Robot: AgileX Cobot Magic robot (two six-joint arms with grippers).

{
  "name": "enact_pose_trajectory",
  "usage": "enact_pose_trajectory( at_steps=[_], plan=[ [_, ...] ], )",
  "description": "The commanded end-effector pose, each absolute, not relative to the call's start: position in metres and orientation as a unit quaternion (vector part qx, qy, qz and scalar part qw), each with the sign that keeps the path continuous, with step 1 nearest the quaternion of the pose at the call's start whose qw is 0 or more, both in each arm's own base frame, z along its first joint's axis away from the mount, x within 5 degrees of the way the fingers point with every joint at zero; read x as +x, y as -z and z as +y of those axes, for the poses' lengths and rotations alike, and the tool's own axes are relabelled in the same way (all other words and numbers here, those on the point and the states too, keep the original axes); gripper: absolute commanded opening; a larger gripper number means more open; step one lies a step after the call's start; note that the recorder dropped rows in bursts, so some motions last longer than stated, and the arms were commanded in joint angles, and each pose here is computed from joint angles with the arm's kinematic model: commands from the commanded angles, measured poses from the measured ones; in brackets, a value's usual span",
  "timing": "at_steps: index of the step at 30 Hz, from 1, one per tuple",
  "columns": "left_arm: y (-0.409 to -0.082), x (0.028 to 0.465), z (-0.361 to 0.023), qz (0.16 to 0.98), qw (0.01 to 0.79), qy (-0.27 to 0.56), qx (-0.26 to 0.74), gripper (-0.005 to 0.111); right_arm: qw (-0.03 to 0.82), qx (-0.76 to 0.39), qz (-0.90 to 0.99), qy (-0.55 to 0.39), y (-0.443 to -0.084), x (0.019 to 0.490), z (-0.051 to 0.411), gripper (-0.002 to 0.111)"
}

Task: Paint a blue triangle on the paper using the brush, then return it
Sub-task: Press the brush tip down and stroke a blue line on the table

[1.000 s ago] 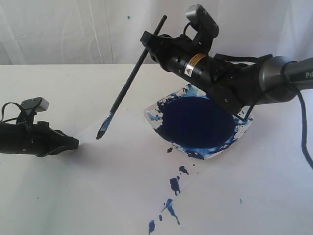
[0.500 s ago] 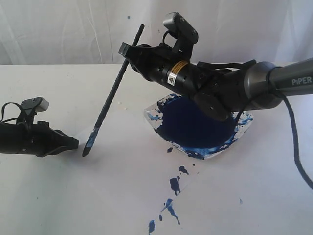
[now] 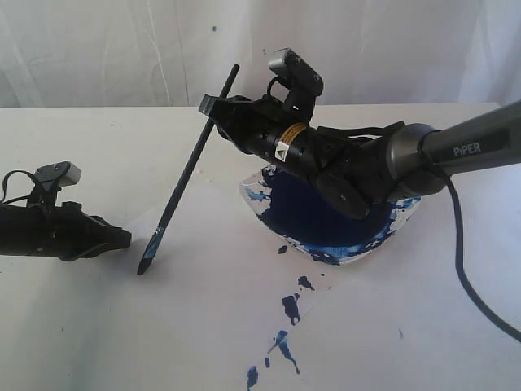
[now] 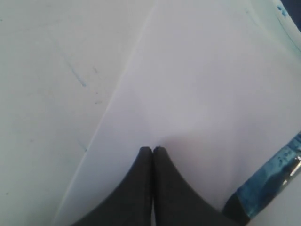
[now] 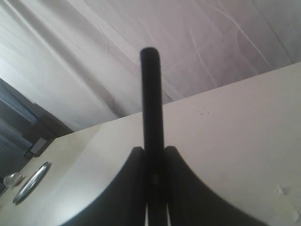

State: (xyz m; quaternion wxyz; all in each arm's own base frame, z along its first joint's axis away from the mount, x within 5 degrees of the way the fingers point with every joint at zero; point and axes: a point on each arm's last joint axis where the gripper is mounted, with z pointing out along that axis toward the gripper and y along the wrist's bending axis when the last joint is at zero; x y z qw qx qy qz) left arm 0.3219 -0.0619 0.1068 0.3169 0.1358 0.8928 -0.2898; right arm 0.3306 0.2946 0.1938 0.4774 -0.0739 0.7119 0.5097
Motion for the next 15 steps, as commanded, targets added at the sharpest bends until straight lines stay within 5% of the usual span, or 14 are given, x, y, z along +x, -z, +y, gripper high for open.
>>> enact_pose_trajectory(
  at_steps=[1,15],
  plan=[
    [-0.1080,0.3207,-0.0613,0.892,0.320,0.292,0.127,0.000,0.502,-0.085,0.702,-0.498,-0.1970,0.3329,0.2935,0.005],
    [-0.1080,0.3207,-0.0613,0.892,0.320,0.292,0.127,0.000,0.570,-0.088,0.693,-0.433,-0.1991,0.3415,0.2858,0.005]
  ],
)
